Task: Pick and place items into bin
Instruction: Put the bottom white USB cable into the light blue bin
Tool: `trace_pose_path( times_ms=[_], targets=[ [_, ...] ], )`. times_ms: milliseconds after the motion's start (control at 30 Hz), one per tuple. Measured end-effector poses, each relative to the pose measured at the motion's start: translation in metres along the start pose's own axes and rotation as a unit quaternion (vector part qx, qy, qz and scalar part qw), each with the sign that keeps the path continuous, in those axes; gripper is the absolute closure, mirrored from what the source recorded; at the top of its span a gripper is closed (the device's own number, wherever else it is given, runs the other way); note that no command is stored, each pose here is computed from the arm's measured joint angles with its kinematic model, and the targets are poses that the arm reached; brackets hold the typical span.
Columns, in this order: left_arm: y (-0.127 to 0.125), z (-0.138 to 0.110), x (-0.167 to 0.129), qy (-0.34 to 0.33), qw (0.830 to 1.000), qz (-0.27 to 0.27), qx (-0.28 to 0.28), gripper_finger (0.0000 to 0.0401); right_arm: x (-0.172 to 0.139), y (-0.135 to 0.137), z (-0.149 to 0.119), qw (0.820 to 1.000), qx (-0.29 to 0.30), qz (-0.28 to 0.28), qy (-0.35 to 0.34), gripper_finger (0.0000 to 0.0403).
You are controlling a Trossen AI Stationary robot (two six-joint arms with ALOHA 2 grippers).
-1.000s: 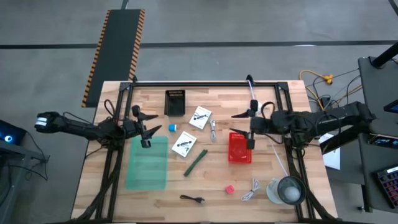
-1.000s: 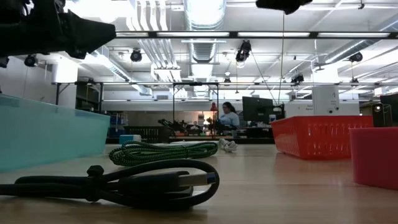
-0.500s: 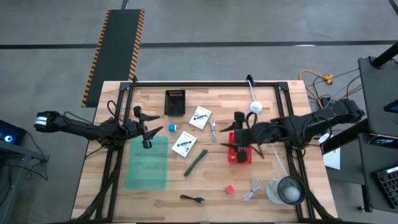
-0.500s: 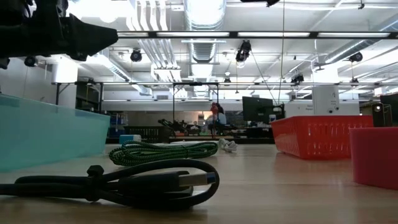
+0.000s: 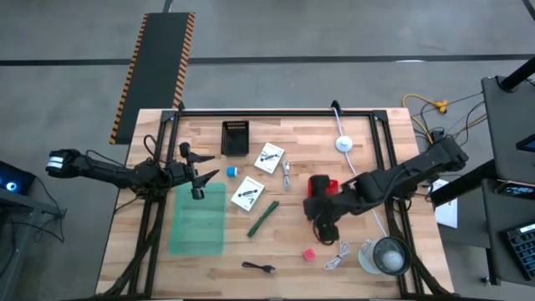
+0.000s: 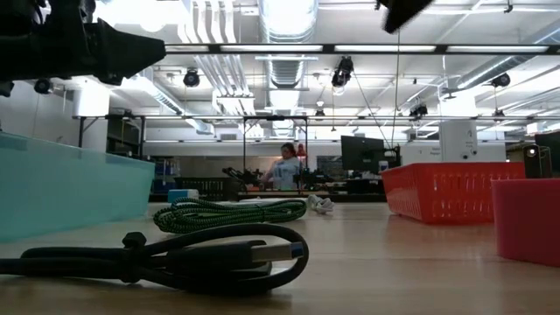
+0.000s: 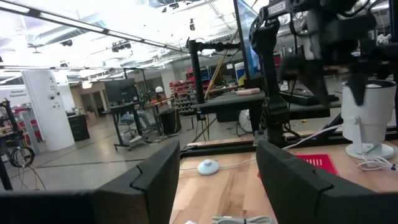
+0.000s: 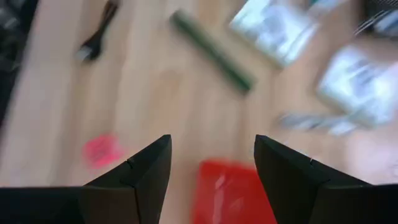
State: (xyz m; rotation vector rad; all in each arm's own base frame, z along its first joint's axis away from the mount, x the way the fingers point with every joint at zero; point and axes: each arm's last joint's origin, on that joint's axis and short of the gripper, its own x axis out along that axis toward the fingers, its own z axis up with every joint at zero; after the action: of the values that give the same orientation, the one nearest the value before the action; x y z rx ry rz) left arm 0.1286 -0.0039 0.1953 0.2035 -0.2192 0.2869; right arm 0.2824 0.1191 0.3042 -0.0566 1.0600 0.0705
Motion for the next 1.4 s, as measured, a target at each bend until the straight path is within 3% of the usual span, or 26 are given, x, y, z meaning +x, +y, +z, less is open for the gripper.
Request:
trace_pose_path(
  times_ms=[167, 300, 500, 933, 1400],
  targets=[
    [0.000, 0.000, 0.000, 0.000, 1.000, 0.000, 0.000, 0.0205, 0.013, 0.018, -0.006, 0.993, 0.042, 0.087, 0.073, 0.0188],
    [0.000, 0.002, 0.000, -0.011, 1.000, 0.003, -0.005, 0.0205, 0.025, 0.034, -0.019, 0.981, 0.026, 0.121, 0.149, 0.0188],
    [0.000, 0.002, 0.000, -0.009, 1.000, 0.002, -0.004, 0.0205, 0.047, 0.055, -0.033, 0.971, -0.005, 0.101, 0.218, 0.0188],
    [0.000, 0.001, 0.001, -0.006, 1.000, 0.002, -0.003, 0.0205, 0.086, 0.094, -0.057, 0.954, -0.046, 0.081, 0.284, 0.0188],
    [0.000, 0.001, 0.001, -0.007, 1.000, 0.002, -0.003, 0.0205, 0.114, 0.104, -0.067, 0.947, -0.044, 0.059, 0.314, 0.0188]
  ],
)
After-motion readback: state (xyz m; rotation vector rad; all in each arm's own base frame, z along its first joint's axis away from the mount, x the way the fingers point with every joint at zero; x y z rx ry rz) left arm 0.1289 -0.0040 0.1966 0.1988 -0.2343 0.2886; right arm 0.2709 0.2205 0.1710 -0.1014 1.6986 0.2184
